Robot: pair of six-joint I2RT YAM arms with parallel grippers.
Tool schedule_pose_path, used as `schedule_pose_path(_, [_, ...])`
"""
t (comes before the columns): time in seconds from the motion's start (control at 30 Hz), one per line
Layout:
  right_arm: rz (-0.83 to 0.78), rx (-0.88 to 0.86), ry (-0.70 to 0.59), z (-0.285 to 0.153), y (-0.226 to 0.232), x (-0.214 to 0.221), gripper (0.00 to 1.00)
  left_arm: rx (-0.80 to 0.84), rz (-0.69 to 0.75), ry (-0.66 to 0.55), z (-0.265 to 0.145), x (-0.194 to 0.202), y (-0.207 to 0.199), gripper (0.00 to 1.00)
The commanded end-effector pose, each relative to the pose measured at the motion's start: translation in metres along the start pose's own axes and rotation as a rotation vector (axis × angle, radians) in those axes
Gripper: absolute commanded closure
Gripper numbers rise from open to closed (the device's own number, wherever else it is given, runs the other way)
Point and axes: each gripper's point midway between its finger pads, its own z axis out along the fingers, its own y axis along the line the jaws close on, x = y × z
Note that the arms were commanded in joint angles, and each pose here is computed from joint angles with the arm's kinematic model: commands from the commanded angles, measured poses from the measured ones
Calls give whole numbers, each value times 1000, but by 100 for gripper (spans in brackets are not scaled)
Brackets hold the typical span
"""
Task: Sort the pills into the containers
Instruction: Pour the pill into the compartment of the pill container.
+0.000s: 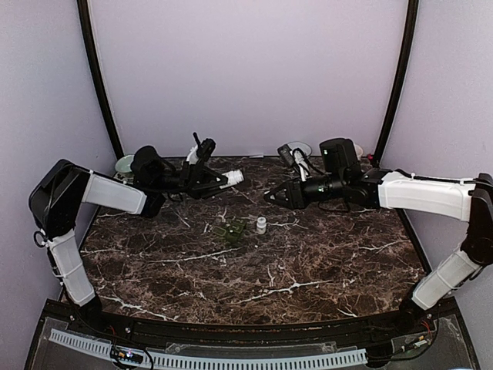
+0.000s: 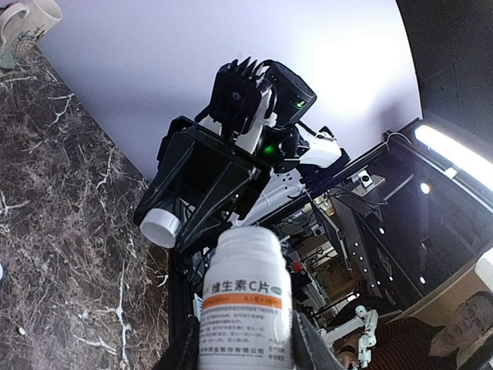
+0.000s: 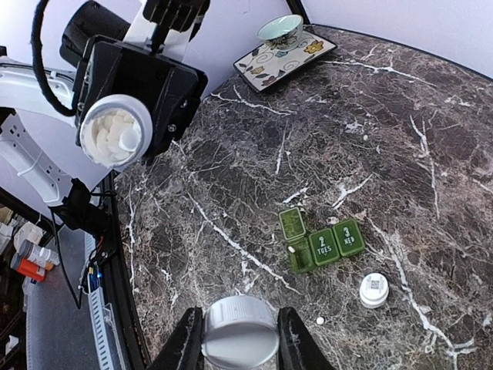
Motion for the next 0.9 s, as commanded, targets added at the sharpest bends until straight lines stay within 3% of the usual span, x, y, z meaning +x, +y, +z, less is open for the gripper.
schedule_pose_path(0.0, [54,5,-6,7,-7,11,100,73,38,-49,-9,7,-8,81])
schedule_pose_path(0.5, [241,114,15,7,-53,41,100,68,38,-65,-16,11,-1,82])
schedule_pose_path(0.87, [280,173,29,7,-72,56,100,12,-30,-63,-25,43,26,82])
